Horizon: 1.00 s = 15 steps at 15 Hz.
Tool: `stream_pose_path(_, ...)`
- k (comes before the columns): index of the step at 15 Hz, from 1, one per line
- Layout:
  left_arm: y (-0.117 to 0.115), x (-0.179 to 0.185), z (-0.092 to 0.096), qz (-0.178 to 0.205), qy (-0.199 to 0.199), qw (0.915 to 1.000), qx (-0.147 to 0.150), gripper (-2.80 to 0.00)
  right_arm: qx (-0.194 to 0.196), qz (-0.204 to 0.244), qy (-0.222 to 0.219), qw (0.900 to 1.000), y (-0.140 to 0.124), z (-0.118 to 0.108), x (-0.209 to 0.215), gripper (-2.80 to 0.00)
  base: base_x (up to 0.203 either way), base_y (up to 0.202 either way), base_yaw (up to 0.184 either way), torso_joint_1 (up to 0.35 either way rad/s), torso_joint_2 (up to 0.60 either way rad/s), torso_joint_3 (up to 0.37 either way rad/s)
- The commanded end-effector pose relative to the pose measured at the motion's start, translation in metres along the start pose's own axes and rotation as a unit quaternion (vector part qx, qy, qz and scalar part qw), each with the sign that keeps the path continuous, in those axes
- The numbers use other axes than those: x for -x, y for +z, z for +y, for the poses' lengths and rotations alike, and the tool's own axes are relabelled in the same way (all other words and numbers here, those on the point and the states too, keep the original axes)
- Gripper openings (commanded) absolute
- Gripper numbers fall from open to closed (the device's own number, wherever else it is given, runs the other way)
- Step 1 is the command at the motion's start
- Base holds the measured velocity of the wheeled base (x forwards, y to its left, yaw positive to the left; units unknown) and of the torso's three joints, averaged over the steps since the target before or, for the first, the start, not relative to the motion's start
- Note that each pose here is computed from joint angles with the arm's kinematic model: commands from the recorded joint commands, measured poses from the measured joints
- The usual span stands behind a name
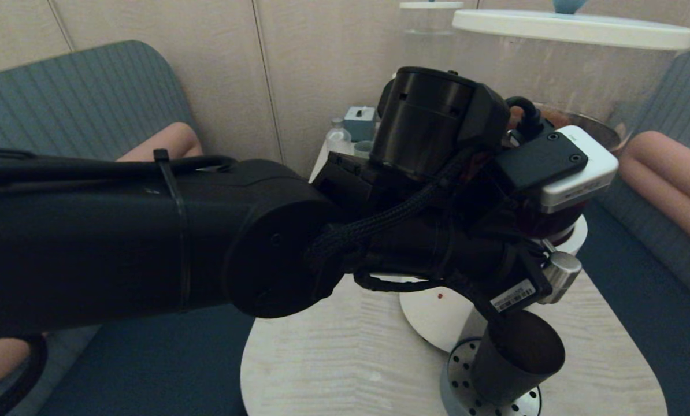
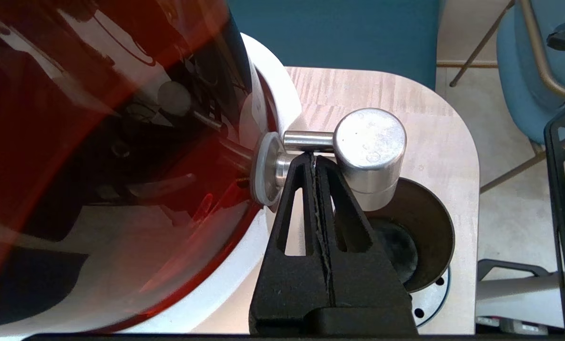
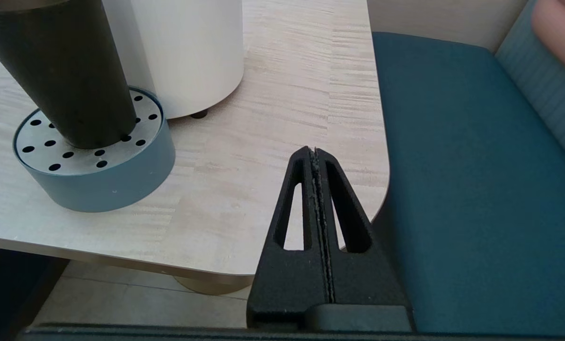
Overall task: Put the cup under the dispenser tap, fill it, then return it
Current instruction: Turn off the faucet, then place the cup next to the water dispenser
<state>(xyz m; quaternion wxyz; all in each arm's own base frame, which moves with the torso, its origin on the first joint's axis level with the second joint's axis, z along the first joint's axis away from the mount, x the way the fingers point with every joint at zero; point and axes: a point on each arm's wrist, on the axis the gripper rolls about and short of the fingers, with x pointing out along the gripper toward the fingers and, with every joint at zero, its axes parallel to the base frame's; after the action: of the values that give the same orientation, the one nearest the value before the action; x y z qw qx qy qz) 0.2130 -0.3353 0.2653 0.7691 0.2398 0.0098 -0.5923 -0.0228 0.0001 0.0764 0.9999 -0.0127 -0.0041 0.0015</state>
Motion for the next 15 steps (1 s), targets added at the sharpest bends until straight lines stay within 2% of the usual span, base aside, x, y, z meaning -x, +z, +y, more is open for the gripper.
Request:
stream_pose_path(1,-0.001,0.007,-0.002,0.006,-0.003,1.0,0.005,-2.8,0.0,0.002,0.001,1.0,-0.002,0.0,0.0,-2.8,0.0,0.0,0.0,0.0,0.0,0.0)
stream_pose_path(5,0.001,0.047,-0.011,0.011,0.005,0.9971,0.076,-2.8,0.0,0.002,0.001,1.0,-0.002,0.0,0.0,-2.8,0.0,0.0,0.0,0.0,0.0,0.0)
stream_pose_path(9,0.006,0.116,-0.015,-0.008,0.034,0.9868,0.158,-2.8,0.0,0.001,0.001,1.0,-0.002,0.0,0.0,-2.8,0.0,0.0,0.0,0.0,0.0,0.0)
stream_pose_path(13,-0.013,0.21,-0.011,-0.027,0.095,0.9768,0.19,-2.8,0.0,0.002,0.001,1.0,-0.002,0.0,0.0,-2.8,0.0,0.0,0.0,0.0,0.0,0.0)
stream_pose_path(15,-0.033,0.256,-0.026,-0.042,0.108,0.9732,0.199,-2.8,0.0,0.001,0.001,1.0,-0.002,0.0,0.0,-2.8,0.0,0.0,0.0,0.0,0.0,0.0)
